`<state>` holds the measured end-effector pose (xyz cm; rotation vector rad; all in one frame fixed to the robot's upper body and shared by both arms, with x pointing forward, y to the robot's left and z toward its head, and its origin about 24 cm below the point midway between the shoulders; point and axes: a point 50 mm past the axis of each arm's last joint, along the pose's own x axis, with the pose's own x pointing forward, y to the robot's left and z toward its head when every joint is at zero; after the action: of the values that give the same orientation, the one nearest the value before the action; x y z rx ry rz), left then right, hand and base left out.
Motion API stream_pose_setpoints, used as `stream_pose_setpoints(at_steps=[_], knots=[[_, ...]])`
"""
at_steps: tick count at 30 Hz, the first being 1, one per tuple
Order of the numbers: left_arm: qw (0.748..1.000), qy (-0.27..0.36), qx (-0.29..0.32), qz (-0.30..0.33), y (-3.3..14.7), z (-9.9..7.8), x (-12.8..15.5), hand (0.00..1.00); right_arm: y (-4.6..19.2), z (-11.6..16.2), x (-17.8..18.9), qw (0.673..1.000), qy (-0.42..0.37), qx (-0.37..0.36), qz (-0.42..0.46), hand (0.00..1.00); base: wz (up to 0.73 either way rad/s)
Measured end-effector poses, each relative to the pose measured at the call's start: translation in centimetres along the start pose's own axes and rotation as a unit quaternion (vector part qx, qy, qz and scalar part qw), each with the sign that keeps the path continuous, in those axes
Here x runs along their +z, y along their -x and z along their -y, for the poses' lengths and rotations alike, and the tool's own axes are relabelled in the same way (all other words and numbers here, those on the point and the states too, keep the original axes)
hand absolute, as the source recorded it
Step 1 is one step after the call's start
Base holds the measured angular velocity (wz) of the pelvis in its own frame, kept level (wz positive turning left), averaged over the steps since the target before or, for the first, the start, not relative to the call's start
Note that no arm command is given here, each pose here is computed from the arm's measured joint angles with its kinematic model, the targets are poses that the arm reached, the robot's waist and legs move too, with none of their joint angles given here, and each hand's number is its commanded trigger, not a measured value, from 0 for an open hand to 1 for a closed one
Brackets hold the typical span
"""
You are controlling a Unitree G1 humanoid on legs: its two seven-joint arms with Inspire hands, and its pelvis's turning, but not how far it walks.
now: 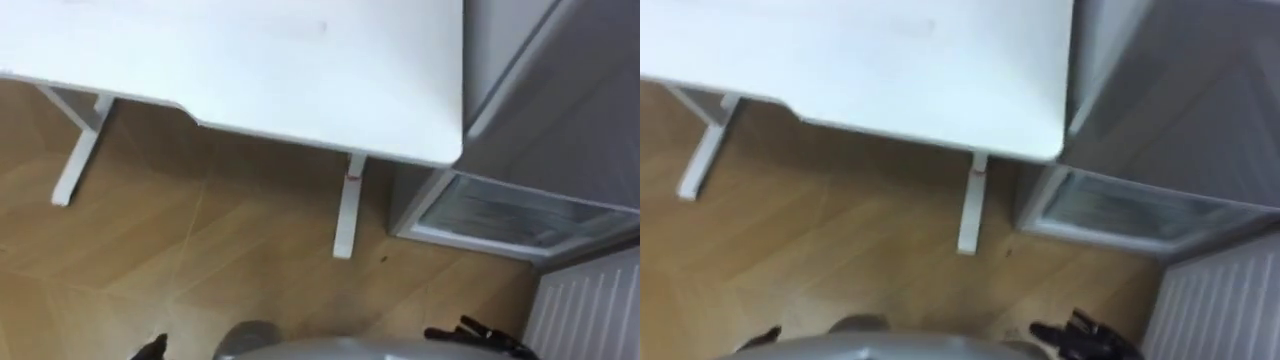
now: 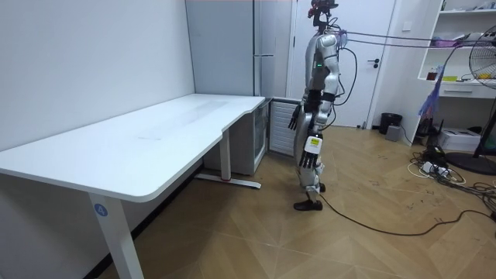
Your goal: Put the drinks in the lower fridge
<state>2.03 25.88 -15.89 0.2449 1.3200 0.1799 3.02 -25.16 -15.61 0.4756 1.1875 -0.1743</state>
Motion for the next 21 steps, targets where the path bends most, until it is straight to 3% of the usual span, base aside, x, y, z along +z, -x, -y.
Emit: stream_pose_setpoints(at_steps=[7, 13, 15, 21], knots=[[0.999, 0.027, 0.017, -0.003, -0.1, 0.3, 0.1, 0.00, -0.6, -0.7, -0.1, 0.999, -0.012, -0.040, 0.016, 0.00, -0.17], [0.999, 0.037, 0.027, 0.009, -0.2, 0.9, 0.7, 0.00, -0.7, -0.6, 0.8, 0.994, 0.026, -0.097, 0.035, 0.00, -0.27], [0.999, 0.039, 0.024, 0.018, -0.3, 1.5, 1.5, 0.00, -0.8, -1.3, 2.7, 0.988, 0.088, -0.109, 0.067, 0.00, -0.38], [0.999, 0.031, 0.023, 0.033, -0.4, 1.4, 2.3, 0.00, 0.0, -3.7, 8.7, 0.963, 0.129, -0.125, 0.203, 0.00, -0.31]])
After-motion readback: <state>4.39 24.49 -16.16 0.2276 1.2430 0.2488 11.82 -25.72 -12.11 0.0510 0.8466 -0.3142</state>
